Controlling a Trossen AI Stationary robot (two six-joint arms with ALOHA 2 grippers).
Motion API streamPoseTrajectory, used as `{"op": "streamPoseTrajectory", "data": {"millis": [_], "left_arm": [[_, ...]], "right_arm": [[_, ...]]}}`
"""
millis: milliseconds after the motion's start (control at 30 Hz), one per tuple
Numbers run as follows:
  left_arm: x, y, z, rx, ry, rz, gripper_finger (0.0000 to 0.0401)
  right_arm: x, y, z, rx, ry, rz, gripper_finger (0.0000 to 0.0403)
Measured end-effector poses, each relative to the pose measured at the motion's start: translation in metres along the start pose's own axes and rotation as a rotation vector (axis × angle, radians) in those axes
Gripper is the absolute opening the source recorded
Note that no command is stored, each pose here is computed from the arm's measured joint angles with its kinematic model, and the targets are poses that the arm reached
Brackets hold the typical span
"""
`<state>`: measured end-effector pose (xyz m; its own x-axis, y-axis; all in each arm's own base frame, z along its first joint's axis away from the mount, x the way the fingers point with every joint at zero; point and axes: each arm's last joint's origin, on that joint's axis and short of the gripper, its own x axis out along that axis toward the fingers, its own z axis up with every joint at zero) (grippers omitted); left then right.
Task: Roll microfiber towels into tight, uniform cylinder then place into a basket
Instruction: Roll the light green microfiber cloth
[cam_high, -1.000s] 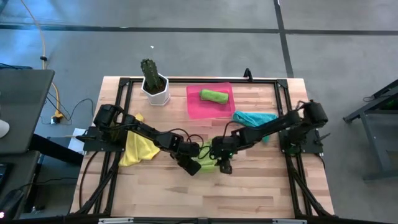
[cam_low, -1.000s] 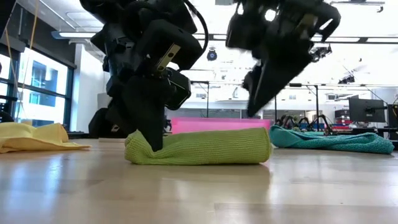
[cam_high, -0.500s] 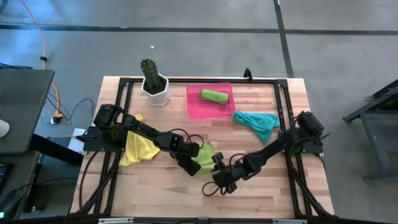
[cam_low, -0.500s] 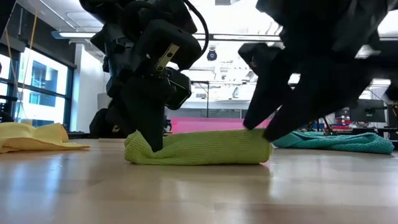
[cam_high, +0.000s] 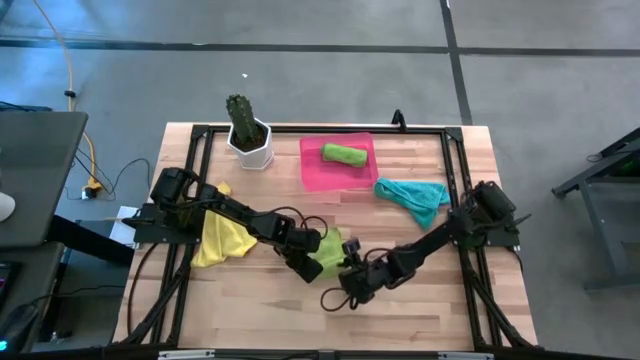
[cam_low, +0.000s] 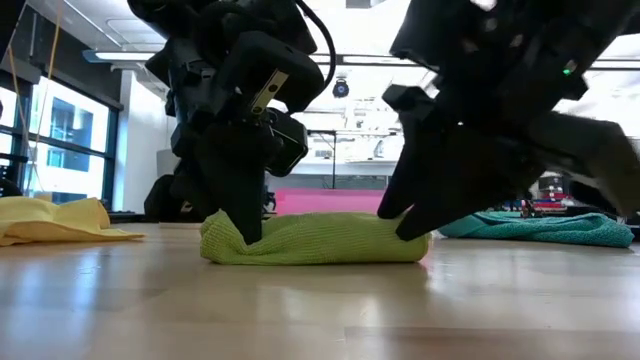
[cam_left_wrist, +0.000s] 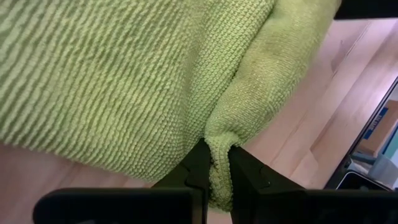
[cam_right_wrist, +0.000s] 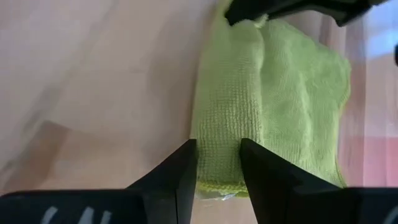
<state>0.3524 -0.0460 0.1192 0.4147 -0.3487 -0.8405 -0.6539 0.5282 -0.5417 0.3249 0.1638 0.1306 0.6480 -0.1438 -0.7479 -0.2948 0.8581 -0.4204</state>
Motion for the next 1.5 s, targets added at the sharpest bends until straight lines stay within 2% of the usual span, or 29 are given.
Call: {"op": "streamPoseTrajectory", "data": {"millis": [100, 233, 333, 567, 733, 933, 1067, 1167, 1333, 1500], "left_arm": [[0.000, 0.000, 0.000, 0.000, 0.003, -0.002, 0.0024], [0.000, -0.001, 0.000, 0.010, 0.000, -0.008, 0.0024], [0.001, -0.002, 0.001, 0.016, -0.007, -0.022, 0.0024], [0.001, -0.003, 0.001, 0.020, -0.014, -0.033, 0.0024], [0.001, -0.003, 0.002, 0.021, -0.015, -0.035, 0.0024], [0.001, -0.003, 0.002, 0.052, -0.013, -0.038, 0.0024], [0.001, -0.003, 0.002, 0.078, -0.013, -0.042, 0.0024], [0.001, -0.003, 0.002, 0.101, -0.014, -0.042, 0.0024], [0.000, -0.004, 0.002, 0.147, -0.016, -0.044, 0.0024], [-0.003, -0.005, 0.002, 0.204, -0.016, -0.051, 0.0024]], "right_arm": [[0.003, -0.006, -0.001, 0.022, 0.007, 0.011, 0.0116], [0.009, -0.016, -0.003, 0.106, 0.013, 0.104, 0.0117], [0.012, -0.023, -0.005, 0.135, 0.022, 0.127, 0.0125], [0.018, -0.036, -0.008, 0.174, 0.041, 0.122, 0.0182], [0.022, -0.045, -0.012, 0.227, 0.062, 0.165, 0.0224], [0.029, -0.054, -0.017, 0.276, 0.080, 0.257, 0.0234], [0.037, -0.054, -0.022, 0.312, 0.110, 0.285, 0.0220], [0.039, -0.052, -0.024, 0.312, 0.125, 0.290, 0.0195], [0.038, -0.048, -0.023, 0.328, 0.128, 0.301, 0.0124], [0.037, -0.044, -0.022, 0.383, 0.139, 0.362, 0.0039]]}}
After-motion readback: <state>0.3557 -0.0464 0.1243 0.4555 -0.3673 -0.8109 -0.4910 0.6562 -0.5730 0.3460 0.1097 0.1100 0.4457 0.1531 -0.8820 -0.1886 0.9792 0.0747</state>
